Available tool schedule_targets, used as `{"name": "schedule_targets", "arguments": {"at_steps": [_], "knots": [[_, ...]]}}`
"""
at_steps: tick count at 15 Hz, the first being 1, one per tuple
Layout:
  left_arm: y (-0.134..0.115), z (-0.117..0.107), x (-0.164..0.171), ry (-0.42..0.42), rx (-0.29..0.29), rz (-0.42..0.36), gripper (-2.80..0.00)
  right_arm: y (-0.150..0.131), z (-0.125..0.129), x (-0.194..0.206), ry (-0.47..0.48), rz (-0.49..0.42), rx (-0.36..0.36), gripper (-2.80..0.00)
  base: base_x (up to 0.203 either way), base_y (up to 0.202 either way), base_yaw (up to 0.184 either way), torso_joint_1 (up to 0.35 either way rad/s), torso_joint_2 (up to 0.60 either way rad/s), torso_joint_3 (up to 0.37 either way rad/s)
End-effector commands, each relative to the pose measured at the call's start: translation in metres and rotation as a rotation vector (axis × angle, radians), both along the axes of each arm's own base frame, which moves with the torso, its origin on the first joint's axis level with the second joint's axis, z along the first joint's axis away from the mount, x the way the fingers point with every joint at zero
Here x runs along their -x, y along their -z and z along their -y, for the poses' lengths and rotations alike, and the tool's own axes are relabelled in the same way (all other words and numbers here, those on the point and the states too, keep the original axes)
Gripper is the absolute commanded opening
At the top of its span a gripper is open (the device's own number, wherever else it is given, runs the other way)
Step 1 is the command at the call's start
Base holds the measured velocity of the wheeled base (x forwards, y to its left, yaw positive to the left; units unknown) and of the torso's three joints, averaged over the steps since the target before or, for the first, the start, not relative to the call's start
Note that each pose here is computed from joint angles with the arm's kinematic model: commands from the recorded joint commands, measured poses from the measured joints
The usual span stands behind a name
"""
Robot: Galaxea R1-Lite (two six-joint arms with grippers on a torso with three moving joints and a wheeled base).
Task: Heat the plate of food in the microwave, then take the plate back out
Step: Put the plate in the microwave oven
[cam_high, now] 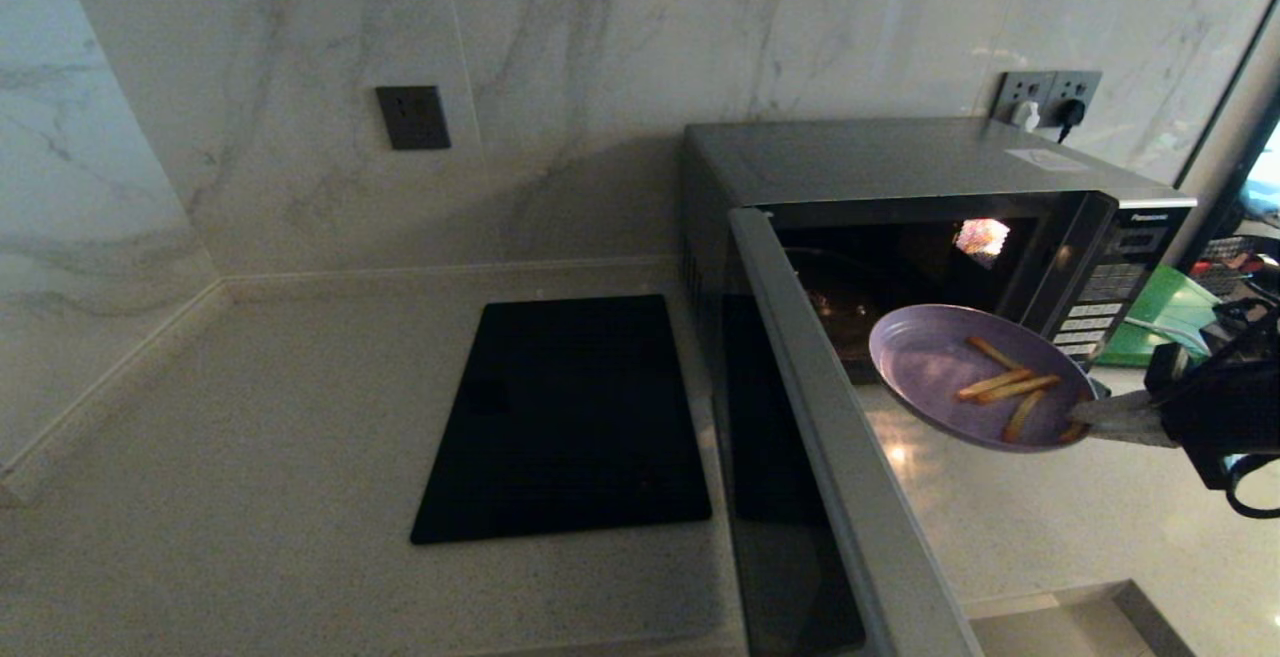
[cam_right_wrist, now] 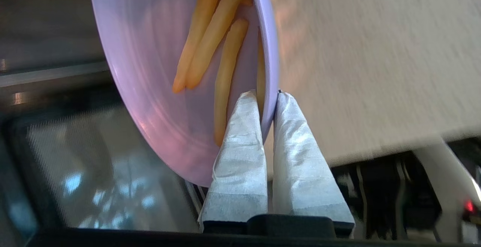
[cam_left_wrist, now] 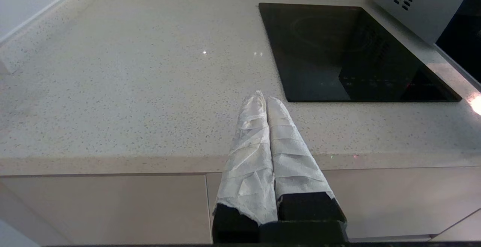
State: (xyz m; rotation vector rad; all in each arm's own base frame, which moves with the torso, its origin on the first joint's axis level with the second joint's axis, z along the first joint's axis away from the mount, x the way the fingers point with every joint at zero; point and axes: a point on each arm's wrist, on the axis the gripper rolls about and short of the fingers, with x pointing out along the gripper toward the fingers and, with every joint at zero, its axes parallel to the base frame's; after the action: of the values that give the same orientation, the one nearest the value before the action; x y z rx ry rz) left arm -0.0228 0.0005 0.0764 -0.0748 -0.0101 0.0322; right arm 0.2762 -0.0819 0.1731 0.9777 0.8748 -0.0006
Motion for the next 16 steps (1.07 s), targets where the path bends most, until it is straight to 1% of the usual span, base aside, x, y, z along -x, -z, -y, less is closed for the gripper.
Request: {"name": "schedule_targets", "arguments": {"at_steps": [1, 5, 8, 13, 16], "knots": [[0.0, 0.0, 0.0, -0.001, 0.001, -0.001, -2.8, 0.013, -0.012, -0.022, -0.006, -0.033, -0.008, -2.8, 0.0, 0.0, 0.0, 0.0, 0.0, 0.0], [0.0, 0.0, 0.0, -0.001, 0.001, -0.001, -2.8, 0.009, -0.034, -0.041, -0.038, -0.03, -0.035, -2.8, 0.0, 0.0, 0.0, 0.0, 0.0, 0.0], [0.0, 0.0, 0.0, -0.001, 0.001, -0.001, -2.8, 0.002, -0.039, -0.05, -0.047, 0.0, -0.036, -2.8, 0.0, 0.0, 0.0, 0.0, 0.0, 0.0], [0.0, 0.0, 0.0, -0.001, 0.001, -0.001, -2.8, 0.001, -0.038, -0.066, -0.055, 0.02, -0.032, -2.8, 0.0, 0.0, 0.0, 0.0, 0.0, 0.0], [0.0, 0.0, 0.0, -0.001, 0.001, -0.001, -2.8, 0.004, -0.048, -0.081, -0.04, 0.054, 0.015, -2.8, 0.0, 0.0, 0.0, 0.0, 0.0, 0.0]]}}
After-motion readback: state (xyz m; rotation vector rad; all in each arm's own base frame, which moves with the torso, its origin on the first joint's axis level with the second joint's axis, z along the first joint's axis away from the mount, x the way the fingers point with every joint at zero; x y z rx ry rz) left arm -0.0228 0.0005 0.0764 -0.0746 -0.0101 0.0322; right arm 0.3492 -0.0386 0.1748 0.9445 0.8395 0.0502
